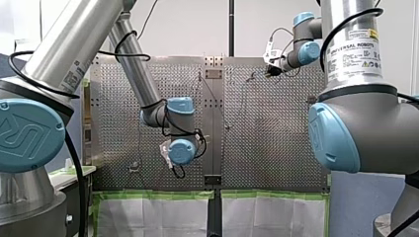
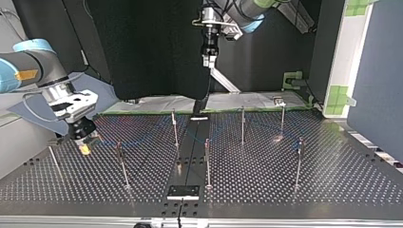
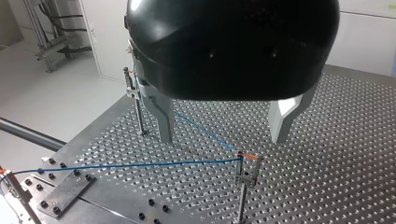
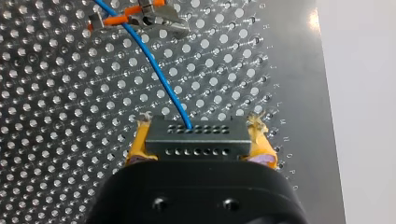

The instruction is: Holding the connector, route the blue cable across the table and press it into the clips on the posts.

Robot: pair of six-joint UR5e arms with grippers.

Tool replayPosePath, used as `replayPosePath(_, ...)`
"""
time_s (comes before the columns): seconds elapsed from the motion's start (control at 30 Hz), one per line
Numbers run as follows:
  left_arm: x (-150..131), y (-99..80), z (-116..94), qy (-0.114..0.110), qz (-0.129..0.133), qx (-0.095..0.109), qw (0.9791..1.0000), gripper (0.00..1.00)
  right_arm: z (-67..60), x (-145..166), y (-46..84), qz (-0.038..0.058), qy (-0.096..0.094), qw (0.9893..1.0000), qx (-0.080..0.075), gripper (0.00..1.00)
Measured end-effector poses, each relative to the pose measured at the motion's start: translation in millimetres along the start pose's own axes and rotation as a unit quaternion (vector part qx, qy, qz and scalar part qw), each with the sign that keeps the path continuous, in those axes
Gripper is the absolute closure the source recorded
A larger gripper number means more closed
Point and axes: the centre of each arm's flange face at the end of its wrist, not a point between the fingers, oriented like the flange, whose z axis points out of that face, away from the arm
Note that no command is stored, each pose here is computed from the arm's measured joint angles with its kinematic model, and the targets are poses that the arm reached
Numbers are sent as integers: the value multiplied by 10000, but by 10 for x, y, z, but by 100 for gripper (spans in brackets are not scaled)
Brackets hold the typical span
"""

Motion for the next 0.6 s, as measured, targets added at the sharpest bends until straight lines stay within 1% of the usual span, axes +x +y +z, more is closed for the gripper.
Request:
replayPosePath(0.2, 41, 163, -183, 142, 115, -52, 9998, 0, 0, 0, 0, 0, 0, 10000, 0, 100)
replayPosePath(0.3, 51, 209, -236, 192, 155, -70, 9997, 0, 0, 0, 0, 0, 0, 10000, 0, 100)
replayPosePath(0.6, 55, 227, -257, 211, 171, -77, 9996, 0, 0, 0, 0, 0, 0, 10000, 0, 100)
